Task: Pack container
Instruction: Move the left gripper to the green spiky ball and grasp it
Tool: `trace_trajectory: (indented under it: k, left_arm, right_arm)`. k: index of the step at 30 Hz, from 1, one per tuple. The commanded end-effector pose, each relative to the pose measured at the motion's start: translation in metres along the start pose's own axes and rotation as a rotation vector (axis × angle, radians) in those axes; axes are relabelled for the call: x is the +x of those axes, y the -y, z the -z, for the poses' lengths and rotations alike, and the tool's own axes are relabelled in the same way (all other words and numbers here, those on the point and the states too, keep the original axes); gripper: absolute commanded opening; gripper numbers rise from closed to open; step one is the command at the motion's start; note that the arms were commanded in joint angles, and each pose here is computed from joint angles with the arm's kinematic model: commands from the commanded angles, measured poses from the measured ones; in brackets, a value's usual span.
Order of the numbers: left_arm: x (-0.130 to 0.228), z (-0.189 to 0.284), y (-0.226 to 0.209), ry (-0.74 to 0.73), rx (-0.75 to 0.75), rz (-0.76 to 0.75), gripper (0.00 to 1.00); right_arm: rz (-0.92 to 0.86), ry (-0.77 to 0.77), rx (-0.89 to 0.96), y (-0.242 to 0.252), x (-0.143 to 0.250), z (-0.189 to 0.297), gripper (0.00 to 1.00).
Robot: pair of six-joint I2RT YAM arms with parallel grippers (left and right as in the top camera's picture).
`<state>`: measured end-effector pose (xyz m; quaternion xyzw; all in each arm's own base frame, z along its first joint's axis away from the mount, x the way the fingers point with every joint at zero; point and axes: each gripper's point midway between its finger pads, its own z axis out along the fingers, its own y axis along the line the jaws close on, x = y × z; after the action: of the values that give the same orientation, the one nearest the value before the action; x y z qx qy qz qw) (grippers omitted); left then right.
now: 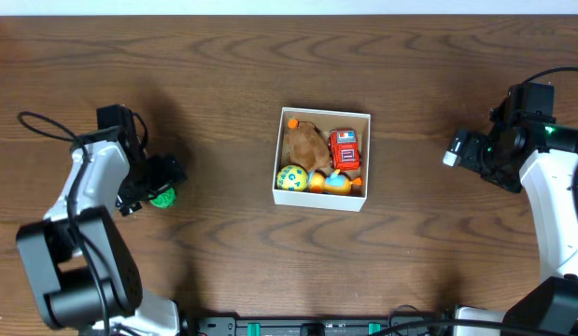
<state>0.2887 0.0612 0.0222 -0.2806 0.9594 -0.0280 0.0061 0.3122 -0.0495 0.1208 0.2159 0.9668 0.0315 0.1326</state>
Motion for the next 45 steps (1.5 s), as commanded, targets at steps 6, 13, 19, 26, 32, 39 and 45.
trace_trajectory:
  k: [6,13,19,26,32,39,45]
  left_arm:
    - [0.000,-0.019,0.000,-0.044,-0.001,-0.010,0.99]
    - [-0.001,-0.021,-0.002,-0.037,-0.007,-0.010,0.92]
    - [0.000,-0.025,-0.002,-0.038,-0.008,-0.010,0.93]
    - [0.000,-0.026,-0.003,-0.037,-0.011,-0.010,0.93]
    - [0.000,-0.026,-0.012,-0.032,-0.064,-0.011,0.93]
    - [0.007,-0.031,-0.015,-0.044,-0.068,-0.010,0.93]
    - [0.013,-0.036,-0.017,-0.059,-0.074,-0.010,0.93]
  right_arm:
    - [0.012,-0.007,-0.005,0.000,0.002,-0.001,0.99]
    - [0.012,-0.009,-0.004,0.000,0.002,-0.001,0.99]
    - [0.011,-0.013,-0.003,0.001,0.003,-0.001,0.99]
    - [0.011,-0.012,-0.004,0.001,0.003,-0.001,0.99]
    - [0.011,-0.013,-0.003,0.001,0.003,-0.001,0.99]
    - [0.011,-0.012,-0.004,0.000,0.003,-0.001,0.99]
    - [0.011,-0.013,-0.004,0.000,0.003,-0.001,0.99]
